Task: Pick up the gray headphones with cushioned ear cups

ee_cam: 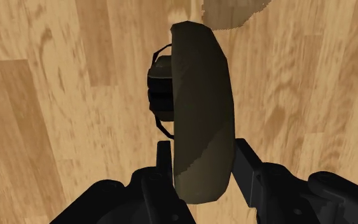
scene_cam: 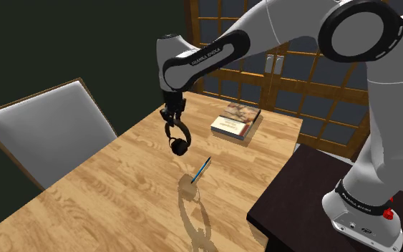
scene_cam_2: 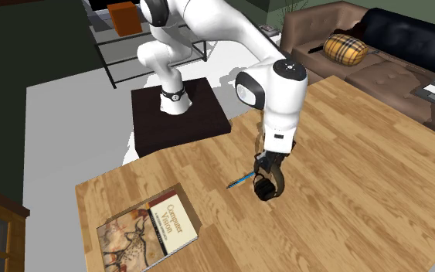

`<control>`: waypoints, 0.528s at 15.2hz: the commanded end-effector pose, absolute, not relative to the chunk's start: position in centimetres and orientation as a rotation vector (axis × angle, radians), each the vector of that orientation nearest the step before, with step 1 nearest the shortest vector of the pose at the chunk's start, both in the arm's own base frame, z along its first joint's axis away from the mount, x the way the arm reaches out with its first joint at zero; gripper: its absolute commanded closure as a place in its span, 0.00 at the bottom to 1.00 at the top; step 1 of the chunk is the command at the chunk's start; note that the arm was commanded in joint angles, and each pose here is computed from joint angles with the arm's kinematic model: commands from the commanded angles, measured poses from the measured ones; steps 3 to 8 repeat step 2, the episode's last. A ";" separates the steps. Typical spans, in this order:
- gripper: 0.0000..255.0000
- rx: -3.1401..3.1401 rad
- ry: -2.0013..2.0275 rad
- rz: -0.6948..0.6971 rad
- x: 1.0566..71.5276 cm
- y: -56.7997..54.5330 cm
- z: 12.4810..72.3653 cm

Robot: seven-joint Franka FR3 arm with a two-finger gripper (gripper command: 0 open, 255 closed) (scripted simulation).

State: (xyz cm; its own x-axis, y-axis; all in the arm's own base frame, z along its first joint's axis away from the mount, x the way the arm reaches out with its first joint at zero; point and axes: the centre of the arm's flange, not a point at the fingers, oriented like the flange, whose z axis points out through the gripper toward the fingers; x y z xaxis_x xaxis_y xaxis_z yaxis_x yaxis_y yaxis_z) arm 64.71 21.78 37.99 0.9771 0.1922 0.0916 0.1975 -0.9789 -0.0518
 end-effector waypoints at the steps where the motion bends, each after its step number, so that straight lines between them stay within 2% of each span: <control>1: 1.00 -3.063 -0.302 -0.133 64.6 21.8 38.7; 8: 1.00 -3.063 -0.302 -0.133 64.6 21.8 38.7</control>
